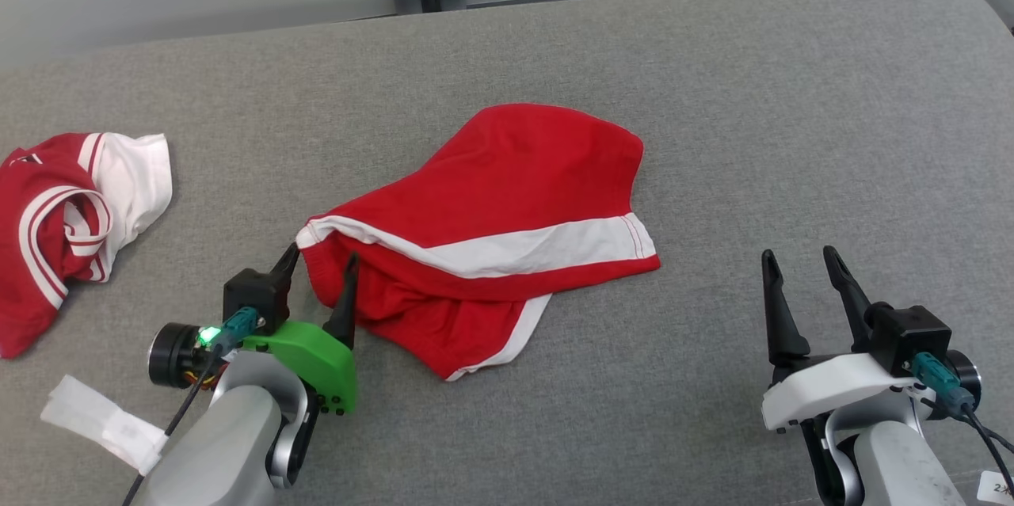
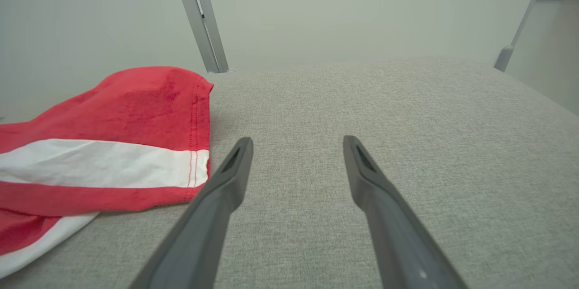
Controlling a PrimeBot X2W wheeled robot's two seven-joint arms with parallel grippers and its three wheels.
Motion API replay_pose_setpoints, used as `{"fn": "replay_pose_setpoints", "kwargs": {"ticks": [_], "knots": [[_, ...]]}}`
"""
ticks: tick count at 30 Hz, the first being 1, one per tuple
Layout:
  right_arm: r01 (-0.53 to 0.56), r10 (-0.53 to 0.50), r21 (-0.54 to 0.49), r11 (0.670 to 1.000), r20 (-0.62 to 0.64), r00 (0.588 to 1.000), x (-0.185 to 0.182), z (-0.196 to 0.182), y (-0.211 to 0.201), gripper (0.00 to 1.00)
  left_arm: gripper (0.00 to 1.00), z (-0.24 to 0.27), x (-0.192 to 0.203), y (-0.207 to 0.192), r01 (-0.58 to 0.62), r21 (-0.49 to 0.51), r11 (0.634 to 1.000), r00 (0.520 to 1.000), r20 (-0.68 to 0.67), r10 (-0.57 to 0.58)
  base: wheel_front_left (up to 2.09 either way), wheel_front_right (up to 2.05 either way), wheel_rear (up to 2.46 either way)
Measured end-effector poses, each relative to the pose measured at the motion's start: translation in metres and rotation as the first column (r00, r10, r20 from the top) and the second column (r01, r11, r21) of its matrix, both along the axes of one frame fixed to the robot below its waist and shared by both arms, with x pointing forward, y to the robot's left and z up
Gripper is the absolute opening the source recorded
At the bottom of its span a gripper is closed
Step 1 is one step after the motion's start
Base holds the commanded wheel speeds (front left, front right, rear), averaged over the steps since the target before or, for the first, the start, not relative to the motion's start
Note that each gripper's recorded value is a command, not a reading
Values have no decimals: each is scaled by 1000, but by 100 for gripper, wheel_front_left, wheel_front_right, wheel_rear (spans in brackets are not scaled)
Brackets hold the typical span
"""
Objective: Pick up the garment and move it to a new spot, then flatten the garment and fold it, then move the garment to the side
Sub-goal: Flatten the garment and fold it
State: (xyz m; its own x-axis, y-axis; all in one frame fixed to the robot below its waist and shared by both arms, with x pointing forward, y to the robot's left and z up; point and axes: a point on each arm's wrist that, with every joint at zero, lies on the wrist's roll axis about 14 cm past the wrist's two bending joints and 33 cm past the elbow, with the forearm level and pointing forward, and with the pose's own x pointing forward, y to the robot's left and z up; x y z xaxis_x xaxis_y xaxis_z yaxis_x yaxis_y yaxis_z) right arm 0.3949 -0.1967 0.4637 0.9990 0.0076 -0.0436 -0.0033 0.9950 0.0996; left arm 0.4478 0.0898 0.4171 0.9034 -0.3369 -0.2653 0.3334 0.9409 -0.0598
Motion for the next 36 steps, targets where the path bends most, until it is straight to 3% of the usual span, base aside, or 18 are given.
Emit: {"fn": "replay_pose_setpoints", "kwargs": {"ticks": [8,16,23,36], "knots": [[15,-15,1,1000,29,999,0,9,-5,100,100,17,-14,22,-113,-149,982,993,9,116,0,0,0],[13,-13,6,1000,70,997,4,23,-3,100,100,83,-25,54,-208,-299,931,940,202,275,0,0,0],[-42,41,11,999,79,996,5,27,15,100,100,105,-44,66,-218,-259,941,901,317,296,0,0,0],[-84,84,5,996,60,995,-2,25,30,100,100,94,-72,77,-249,-241,938,903,294,315,0,0,0]]}}
